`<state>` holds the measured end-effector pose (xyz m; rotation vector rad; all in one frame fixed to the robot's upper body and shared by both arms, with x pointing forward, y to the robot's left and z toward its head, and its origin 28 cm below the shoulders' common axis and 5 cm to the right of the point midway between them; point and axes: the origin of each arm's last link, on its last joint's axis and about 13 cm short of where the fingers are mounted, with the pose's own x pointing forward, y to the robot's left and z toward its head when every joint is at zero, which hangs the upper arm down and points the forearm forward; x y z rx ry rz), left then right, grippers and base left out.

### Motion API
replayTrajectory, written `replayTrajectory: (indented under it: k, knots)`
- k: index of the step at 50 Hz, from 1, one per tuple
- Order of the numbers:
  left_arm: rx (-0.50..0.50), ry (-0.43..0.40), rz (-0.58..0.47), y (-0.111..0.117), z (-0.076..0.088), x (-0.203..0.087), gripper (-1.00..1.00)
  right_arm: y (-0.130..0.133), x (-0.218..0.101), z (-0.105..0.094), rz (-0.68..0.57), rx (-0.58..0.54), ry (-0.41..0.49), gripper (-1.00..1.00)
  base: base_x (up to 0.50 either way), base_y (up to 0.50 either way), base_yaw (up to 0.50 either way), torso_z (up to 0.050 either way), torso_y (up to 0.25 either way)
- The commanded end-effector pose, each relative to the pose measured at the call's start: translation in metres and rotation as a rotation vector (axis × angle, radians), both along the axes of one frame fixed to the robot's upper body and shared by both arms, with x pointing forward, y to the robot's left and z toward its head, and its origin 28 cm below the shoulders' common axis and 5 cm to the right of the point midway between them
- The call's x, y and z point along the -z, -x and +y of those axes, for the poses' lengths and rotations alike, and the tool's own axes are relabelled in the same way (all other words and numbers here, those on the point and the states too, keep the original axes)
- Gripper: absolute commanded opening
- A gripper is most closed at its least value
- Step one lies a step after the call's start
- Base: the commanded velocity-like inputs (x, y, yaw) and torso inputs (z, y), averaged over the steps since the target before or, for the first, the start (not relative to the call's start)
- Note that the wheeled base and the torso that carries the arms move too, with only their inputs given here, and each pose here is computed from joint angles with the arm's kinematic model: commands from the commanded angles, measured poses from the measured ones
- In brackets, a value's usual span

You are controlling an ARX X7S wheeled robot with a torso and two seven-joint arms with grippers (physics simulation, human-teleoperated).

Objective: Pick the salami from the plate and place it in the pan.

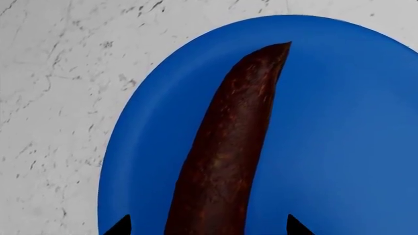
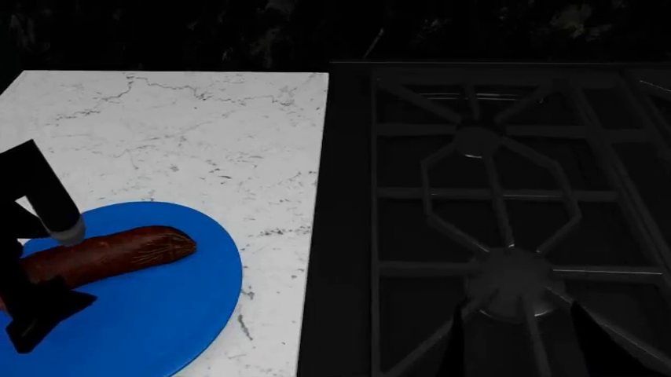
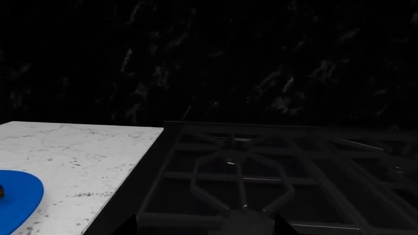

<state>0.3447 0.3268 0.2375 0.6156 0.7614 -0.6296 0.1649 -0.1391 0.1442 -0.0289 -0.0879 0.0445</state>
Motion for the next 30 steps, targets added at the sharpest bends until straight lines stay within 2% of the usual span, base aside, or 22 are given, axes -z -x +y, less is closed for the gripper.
replayTrajectory:
  k: [1,6,7,21,24,27,30]
  knots:
    - [-0.013,-0.001,-0.002,0.0,0.002,0.004,1.0,0.0,0.0,0.001,0.002,-0.005,0.0,1.0,0.0,0.0,0.0,0.0,0.0]
    - [-0.009,-0.002,-0.005,0.001,0.001,0.004,1.0,0.001,0.001,0.0,0.004,-0.003,0.0,1.0,0.0,0.0,0.0,0.0,0.0]
    - [-0.009,-0.004,-0.011,0.001,0.001,0.004,-1.0,0.001,0.001,0.0,0.004,-0.003,0.0,1.0,0.0,0.0,0.0,0.0,0.0]
    - [-0.011,-0.007,-0.027,0.003,0.002,0.002,-1.0,0.002,0.001,0.0,0.006,-0.002,-0.005,1.0,0.0,0.0,0.0,0.0,0.0]
    - [0.027,0.001,-0.093,0.008,0.0,-0.013,-1.0,0.002,0.001,0.0,0.006,0.0,-0.006,1.0,0.0,0.0,0.0,0.0,0.0]
    - [0.093,0.038,-0.176,0.027,-0.003,-0.043,-1.0,0.001,0.0,0.001,0.004,-0.003,-0.007,1.0,0.0,0.0,0.0,0.0,0.0]
    - [0.108,0.018,-0.226,0.041,0.0,-0.063,-1.0,-0.002,-0.001,0.002,-0.003,-0.009,-0.009,1.0,0.0,0.0,0.0,0.0,0.0]
